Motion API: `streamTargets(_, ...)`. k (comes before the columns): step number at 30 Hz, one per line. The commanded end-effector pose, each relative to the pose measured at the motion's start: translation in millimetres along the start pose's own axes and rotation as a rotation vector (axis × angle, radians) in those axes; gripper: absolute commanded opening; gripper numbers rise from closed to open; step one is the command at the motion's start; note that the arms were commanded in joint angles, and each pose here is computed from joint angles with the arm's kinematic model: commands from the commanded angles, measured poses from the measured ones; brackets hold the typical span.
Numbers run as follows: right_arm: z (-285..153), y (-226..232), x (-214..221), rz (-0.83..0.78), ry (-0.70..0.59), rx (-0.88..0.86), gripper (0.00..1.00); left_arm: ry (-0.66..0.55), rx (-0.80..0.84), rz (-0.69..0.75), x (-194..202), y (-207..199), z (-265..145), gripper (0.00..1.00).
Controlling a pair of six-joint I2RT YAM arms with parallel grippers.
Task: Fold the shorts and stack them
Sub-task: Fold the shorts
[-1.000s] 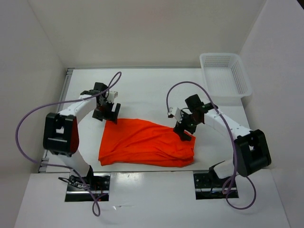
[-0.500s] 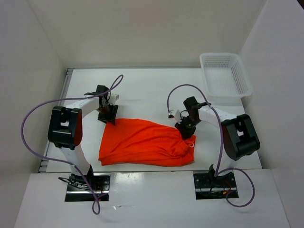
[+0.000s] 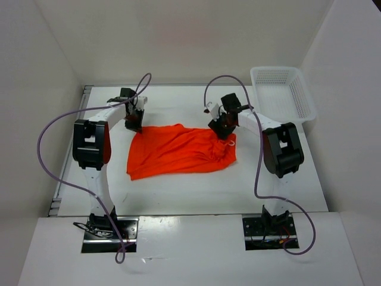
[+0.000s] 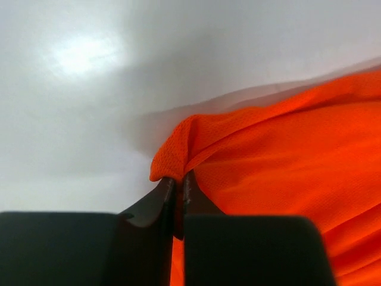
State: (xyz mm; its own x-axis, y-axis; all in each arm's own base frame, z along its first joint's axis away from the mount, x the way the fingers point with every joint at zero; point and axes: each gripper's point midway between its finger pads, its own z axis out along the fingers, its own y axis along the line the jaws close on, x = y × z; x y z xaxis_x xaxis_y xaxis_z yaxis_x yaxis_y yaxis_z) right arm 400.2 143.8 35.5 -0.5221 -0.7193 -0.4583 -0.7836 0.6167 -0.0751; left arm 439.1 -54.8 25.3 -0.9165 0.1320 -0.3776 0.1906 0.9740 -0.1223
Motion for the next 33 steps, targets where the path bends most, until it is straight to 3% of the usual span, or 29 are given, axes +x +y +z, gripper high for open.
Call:
streamTargets(1, -9, -65, -60, 0.01, -0.143, 0.231, 0.64, -0.122, -0.054, 0.013, -49, 15, -6, 0.16)
streamTargets(2, -20, -76, -73, 0.019, -0.169, 0.273, 0.8, -0.159, -0.082, 0.017, -64, 19, -14, 0.25)
streamTargets(3, -23, -79, -80, 0.025, -0.19, 0.284, 0.85, -0.184, -0.101, 0.019, -72, 22, -17, 0.38)
streamTargets(4, -37, -83, -89, 0.037, -0.218, 0.308, 0.88, -0.204, -0.122, 0.019, -78, 26, -19, 0.58)
streamTargets(5, -49, -85, -98, 0.05, -0.243, 0.319, 0.88, -0.215, -0.155, 0.008, -80, 35, -26, 0.68)
streamTargets(6, -55, -81, -100, 0.06, -0.257, 0.305, 0.88, -0.236, -0.162, 0.001, -85, 40, -34, 0.76)
streamTargets(8, -86, -75, -105, 0.08, -0.289, 0.292, 0.88, -0.257, -0.138, -0.006, -86, 37, -59, 0.82)
streamTargets(10, -108, -51, -101, 0.086, -0.292, 0.216, 0.84, -0.251, -0.063, -0.01, -73, 23, -87, 0.84)
streamTargets(13, -109, -18, -79, 0.136, -0.255, 0.102, 0.72, -0.12, 0.013, -0.021, -11, -1, -98, 0.84)
streamTargets(15, -105, -2, -58, 0.186, -0.219, 0.068, 0.65, 0.06, 0.047, -0.043, 55, -14, -88, 0.84)
streamTargets(18, -93, 10, -38, 0.268, -0.181, 0.052, 0.63, 0.176, 0.071, -0.052, 111, -27, -91, 0.81)
streamTargets(21, -87, 14, -27, 0.331, -0.167, 0.018, 0.63, 0.157, 0.024, -0.021, 128, -28, -100, 0.81)
streamTargets(27, -77, 25, -14, 0.35, -0.14, -0.018, 0.63, 0.24, 0.055, -0.029, 158, -35, -91, 0.8)
streamTargets(33, -69, 37, -1, 0.339, -0.111, -0.062, 0.63, 0.261, 0.075, -0.036, 164, -37, -80, 0.78)
